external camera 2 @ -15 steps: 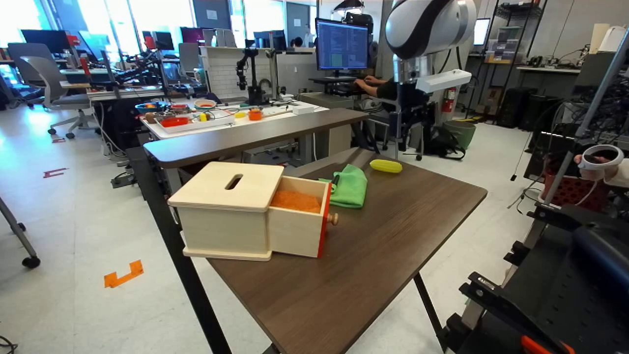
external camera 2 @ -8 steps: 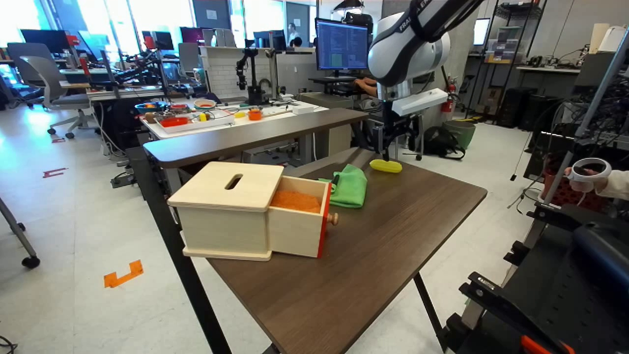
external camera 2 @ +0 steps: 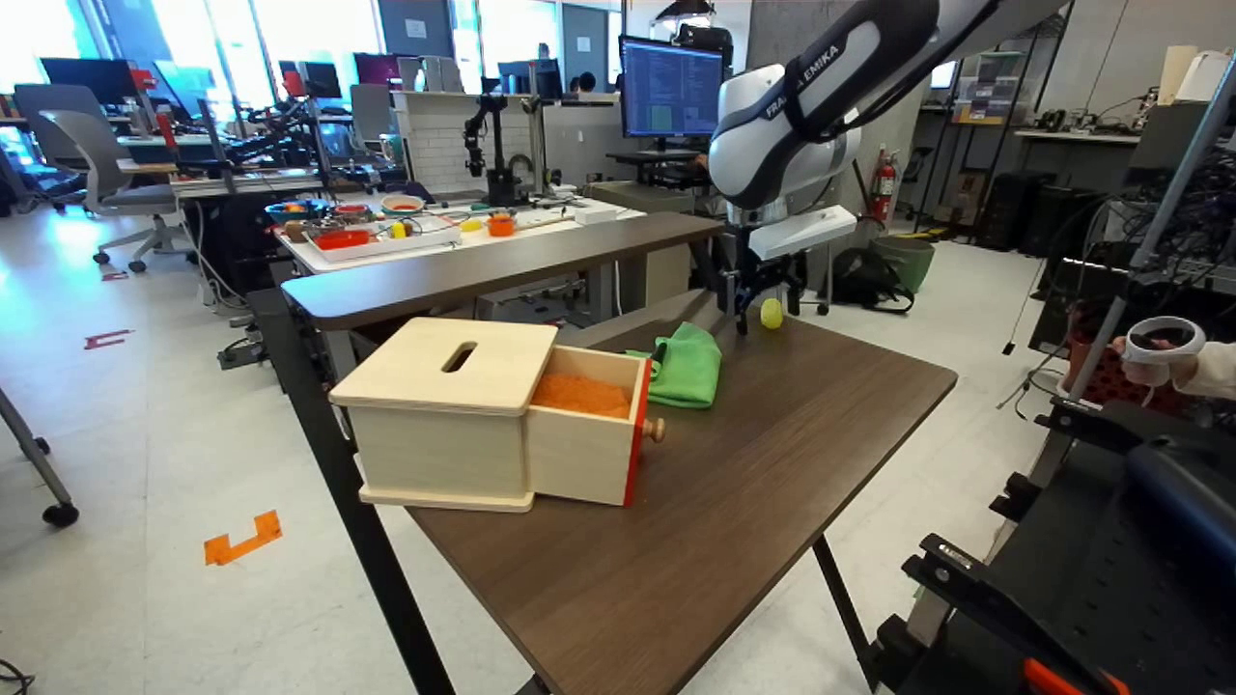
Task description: Fold the green towel, then move the maize cob to the left
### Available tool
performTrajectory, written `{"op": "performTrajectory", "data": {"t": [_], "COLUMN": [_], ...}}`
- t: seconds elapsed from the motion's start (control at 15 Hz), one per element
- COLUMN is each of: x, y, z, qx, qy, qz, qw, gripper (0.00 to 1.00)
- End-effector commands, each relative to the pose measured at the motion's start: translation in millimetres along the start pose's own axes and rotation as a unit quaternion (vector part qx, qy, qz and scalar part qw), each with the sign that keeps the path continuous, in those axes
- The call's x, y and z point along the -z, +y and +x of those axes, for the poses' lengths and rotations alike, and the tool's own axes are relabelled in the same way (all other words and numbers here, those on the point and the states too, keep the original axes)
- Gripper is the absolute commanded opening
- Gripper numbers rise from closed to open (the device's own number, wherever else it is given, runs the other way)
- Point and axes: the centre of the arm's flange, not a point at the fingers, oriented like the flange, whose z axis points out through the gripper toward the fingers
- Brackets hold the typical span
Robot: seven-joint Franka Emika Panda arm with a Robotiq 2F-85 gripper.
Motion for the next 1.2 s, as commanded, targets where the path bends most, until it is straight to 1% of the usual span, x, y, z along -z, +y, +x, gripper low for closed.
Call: {"op": "performTrajectory", "data": {"t": [0.0,0.07,0.13,0.2,0.4,0.47,0.53,0.6,0.67,0.8,0.87,1.0,1.13], "x": [-11,-12,-12,-12,-10,-7,-3,1,7,19,24,37,49], "y": [-5,-4,-4,-3,1,2,3,4,6,8,9,10,12], "z": [24,25,24,25,24,21,20,19,16,12,10,6,5], "qx": [-0.008,-0.008,-0.010,-0.012,-0.019,-0.018,-0.017,-0.017,-0.019,-0.025,-0.027,-0.032,-0.059], "qy": [0.011,0.011,0.011,0.014,0.016,0.015,0.016,0.018,0.023,0.031,0.034,0.037,0.045], "qz": [-0.004,-0.005,-0.005,-0.007,-0.007,-0.006,-0.006,-0.003,-0.001,0.010,0.014,0.022,0.032], "qw": [0.9999,0.9999,0.9999,0.9998,0.9997,0.9997,0.9997,0.9997,0.9996,0.9992,0.9990,0.9986,0.9968], "gripper": [0.74,0.72,0.68,0.61,0.36,0.79,0.75,0.76,0.82,0.96,1.00,1.00,1.00]}}
